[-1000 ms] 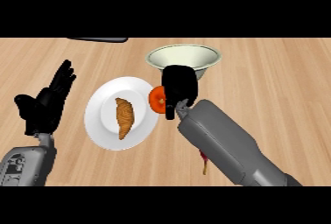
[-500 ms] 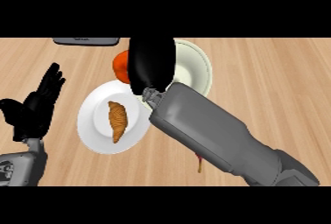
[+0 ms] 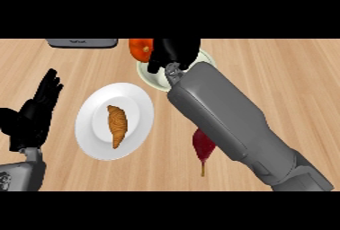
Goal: Pick the squash from the placemat and place it in the bowl
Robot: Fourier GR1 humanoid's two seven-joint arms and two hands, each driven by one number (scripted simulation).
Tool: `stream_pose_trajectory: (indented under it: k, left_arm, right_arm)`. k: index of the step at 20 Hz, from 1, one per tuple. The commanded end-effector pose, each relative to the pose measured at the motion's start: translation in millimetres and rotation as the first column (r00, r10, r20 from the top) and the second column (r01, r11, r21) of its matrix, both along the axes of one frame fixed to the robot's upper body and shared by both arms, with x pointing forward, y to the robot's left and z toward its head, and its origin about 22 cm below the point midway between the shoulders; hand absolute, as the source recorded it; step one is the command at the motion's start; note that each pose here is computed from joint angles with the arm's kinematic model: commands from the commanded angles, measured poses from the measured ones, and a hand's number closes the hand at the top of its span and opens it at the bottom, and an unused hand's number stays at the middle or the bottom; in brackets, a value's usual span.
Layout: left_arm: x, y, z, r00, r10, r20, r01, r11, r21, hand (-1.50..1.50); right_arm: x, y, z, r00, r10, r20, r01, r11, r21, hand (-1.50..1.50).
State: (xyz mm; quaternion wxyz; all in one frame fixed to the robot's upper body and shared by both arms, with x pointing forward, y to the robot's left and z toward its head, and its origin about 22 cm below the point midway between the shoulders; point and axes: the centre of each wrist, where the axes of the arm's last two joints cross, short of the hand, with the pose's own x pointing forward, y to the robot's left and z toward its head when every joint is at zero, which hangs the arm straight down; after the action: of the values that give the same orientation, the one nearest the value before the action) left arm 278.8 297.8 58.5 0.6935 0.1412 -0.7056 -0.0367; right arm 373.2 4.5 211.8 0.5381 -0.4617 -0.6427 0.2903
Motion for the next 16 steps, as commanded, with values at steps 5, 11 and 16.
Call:
stream_pose_trajectory:
  k: [5,11,16]
  left_arm:
    - [1.7,-14.4,1.0,1.0,-0.01,0.021,0.01,1.0,-0.004,0.0]
    - [6.6,-3.2,7.7,0.999,-0.018,0.026,0.018,1.0,-0.007,0.0]
    - [15.7,3.0,6.7,1.0,-0.016,0.015,0.016,1.0,0.003,0.0]
  right_arm:
    - [48.4,-71.2,-36.0,1.0,-0.013,-0.023,0.015,0.996,0.092,1.5]
    - [75.1,-103.6,-68.0,0.999,-0.047,0.009,0.046,0.995,0.091,1.5]
    - [88.9,-114.8,-62.8,0.999,-0.031,-0.01,0.032,0.996,0.087,1.5]
